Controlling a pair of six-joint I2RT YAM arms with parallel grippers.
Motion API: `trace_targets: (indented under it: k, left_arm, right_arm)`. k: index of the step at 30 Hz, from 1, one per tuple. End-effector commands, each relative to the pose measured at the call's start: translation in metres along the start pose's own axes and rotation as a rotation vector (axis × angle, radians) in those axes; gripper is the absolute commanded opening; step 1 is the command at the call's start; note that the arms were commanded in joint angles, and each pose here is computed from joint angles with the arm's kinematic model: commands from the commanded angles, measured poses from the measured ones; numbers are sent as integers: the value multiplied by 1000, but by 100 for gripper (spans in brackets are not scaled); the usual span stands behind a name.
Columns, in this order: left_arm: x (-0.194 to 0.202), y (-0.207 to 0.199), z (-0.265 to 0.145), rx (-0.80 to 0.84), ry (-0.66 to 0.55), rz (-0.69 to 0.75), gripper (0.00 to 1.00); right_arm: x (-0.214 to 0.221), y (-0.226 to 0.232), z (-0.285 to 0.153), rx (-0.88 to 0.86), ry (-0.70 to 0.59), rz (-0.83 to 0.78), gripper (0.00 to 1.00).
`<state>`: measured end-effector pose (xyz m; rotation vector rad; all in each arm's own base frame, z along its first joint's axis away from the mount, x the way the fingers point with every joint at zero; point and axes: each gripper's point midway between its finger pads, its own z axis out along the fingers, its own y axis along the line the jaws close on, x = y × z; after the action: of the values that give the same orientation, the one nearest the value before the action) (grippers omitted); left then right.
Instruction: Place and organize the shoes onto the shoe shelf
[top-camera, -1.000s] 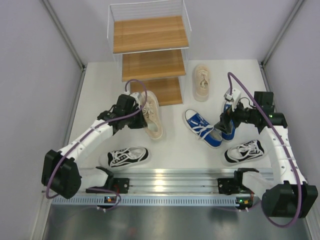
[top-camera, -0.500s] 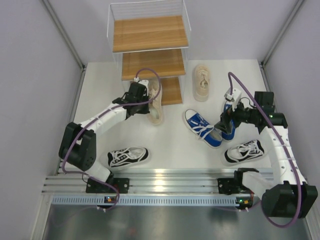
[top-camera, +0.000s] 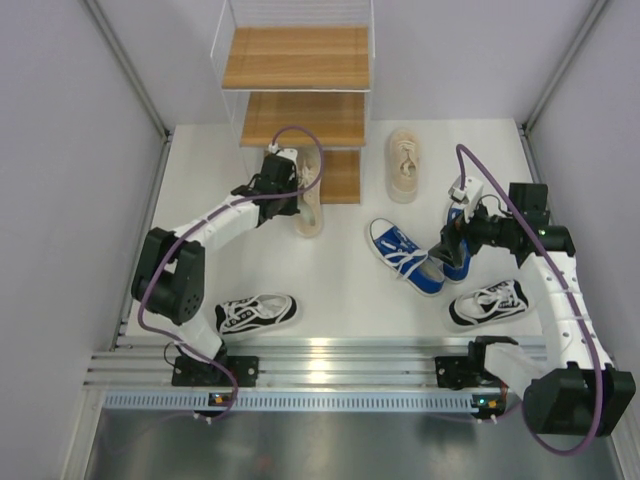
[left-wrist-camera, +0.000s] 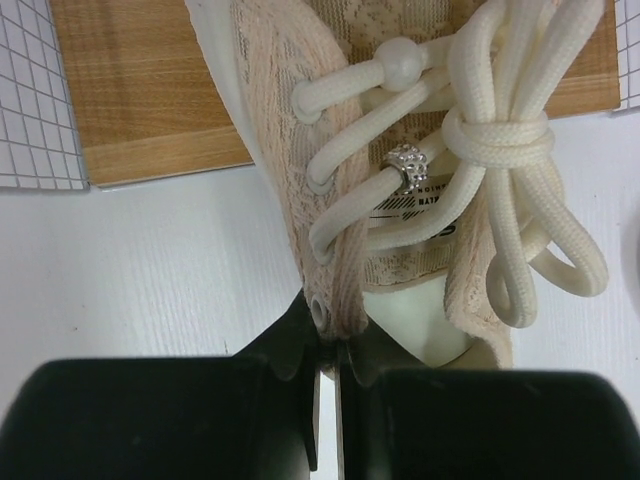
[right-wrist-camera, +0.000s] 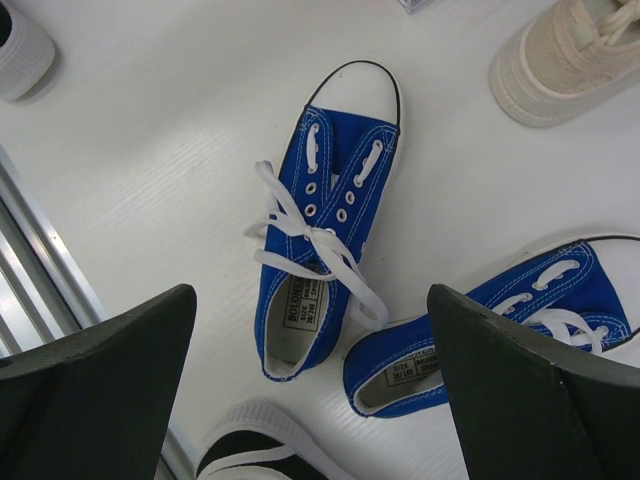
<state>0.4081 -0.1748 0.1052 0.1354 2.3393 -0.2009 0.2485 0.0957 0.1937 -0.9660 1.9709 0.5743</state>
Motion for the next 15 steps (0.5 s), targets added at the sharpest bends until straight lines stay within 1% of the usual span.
trace_targets:
  k: [1,6,8,9,12,13,15]
  left_arm:
    - [-74,-14,-5,48,-222,-20,0]
    - [-73,-10,0,29,-217,-23,0]
    - [-76,-8,0,20,-224,-28,2]
    - [-77,-6,0,9,-228,-31,8]
    - [-78,-4,0,-4,-231,-42,20]
    - [-79,-5,-2,0,-237,-47,27]
    - [-81,-6,-7,10,-244,-48,32]
  right_arm:
    - [-15,-5,-5,22,-54,-64,99]
    - [-14,-4,-5,24,-53,-60,99]
    - [-15,-3,-6,23,-54,-63,99]
    - [-14,-3,-6,22,-52,-61,99]
    - [-14,-3,-7,24,-52,-65,99]
    - [-14,-3,-7,26,-52,-67,99]
    - [-14,-3,-7,27,-52,-68,100]
